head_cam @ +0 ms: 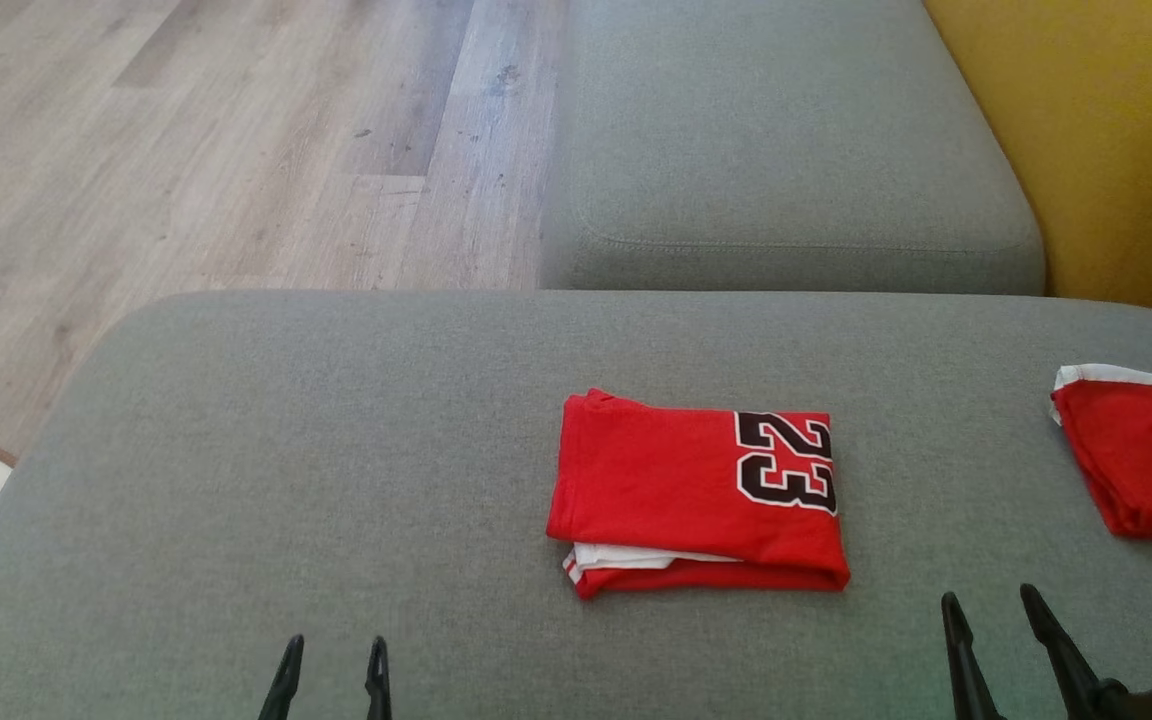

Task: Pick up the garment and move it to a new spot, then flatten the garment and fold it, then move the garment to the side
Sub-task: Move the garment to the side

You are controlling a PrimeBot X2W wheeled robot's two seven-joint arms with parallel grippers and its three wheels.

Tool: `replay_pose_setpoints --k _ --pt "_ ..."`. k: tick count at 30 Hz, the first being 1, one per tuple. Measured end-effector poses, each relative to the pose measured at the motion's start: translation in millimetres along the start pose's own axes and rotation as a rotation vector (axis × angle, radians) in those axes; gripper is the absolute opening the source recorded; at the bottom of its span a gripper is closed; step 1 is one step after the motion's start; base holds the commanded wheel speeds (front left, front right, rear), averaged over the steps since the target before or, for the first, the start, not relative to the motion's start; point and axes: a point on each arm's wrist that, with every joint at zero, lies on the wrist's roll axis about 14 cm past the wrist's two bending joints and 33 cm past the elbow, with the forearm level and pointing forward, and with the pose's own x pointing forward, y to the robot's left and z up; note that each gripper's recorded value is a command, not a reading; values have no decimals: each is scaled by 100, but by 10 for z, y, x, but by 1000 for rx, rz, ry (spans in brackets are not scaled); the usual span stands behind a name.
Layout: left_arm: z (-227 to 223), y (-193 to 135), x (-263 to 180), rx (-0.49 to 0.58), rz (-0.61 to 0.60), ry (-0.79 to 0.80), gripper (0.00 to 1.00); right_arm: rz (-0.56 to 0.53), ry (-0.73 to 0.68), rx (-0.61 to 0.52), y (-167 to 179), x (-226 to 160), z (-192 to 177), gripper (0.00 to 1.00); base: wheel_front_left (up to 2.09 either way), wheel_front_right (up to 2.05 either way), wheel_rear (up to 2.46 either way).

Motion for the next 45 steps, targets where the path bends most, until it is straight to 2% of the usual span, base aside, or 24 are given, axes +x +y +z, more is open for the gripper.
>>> replay_pose_setpoints --k 28,36,45 --pt "-113 2 -2 -1 7 43 100 3 29 -4 2 16 -76 100 0 0 0" --pt "-168 16 19 -70 47 76 100 24 74 -31 -40 62 -176 100 0 0 0" --pt "-170 -125 183 -93 35 95 100 67 98 -86 -171 463 -204 100 0 0 0"
